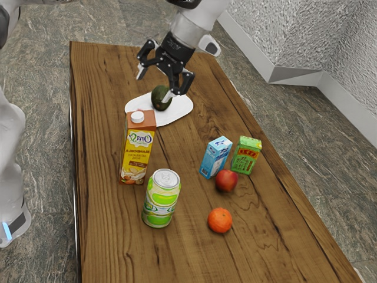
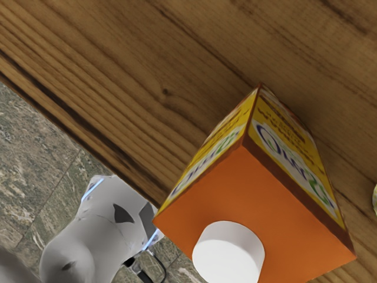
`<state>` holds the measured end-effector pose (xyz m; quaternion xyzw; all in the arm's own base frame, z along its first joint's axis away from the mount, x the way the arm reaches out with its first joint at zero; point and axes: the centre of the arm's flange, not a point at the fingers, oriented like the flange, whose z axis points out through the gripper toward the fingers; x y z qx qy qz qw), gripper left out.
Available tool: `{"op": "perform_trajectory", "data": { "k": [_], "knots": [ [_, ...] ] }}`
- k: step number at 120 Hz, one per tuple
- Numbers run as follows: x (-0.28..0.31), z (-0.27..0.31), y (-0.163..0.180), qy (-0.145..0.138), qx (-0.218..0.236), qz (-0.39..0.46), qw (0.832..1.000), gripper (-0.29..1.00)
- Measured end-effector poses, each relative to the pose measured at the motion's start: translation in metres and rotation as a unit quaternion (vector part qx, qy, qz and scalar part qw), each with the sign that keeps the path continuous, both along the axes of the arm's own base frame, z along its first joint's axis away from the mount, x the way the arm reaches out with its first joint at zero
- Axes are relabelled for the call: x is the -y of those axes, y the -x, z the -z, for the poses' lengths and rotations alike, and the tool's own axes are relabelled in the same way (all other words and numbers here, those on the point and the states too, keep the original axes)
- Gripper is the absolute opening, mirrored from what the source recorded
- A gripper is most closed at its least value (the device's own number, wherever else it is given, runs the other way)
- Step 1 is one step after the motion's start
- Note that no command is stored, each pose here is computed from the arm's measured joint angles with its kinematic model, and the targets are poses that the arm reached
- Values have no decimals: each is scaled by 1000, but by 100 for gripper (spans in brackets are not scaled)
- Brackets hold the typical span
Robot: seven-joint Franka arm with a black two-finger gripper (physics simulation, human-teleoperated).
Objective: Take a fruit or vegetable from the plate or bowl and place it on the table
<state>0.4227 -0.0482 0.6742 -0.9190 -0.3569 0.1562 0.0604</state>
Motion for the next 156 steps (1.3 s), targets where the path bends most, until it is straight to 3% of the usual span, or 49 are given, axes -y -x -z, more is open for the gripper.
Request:
{"op": "perform_trajectory", "data": {
  "k": [19,30,41,60,72,91,110,128,156],
  "knots": [
    [11,-10,-20,-28,87,-153,984,70],
    [7,-14,-27,-31,111,-207,971,70],
    [-35,-11,-41,-44,122,-263,956,70],
    [-70,6,-73,-104,139,-253,952,70],
    [-119,18,-83,-119,153,-257,947,70],
    [-177,54,-27,-105,160,-258,947,70],
    [-239,75,-12,-99,172,-277,940,70],
    [-287,98,-15,-97,162,-287,939,70],
    [-317,120,-57,-92,162,-261,947,70]
  ]
}}
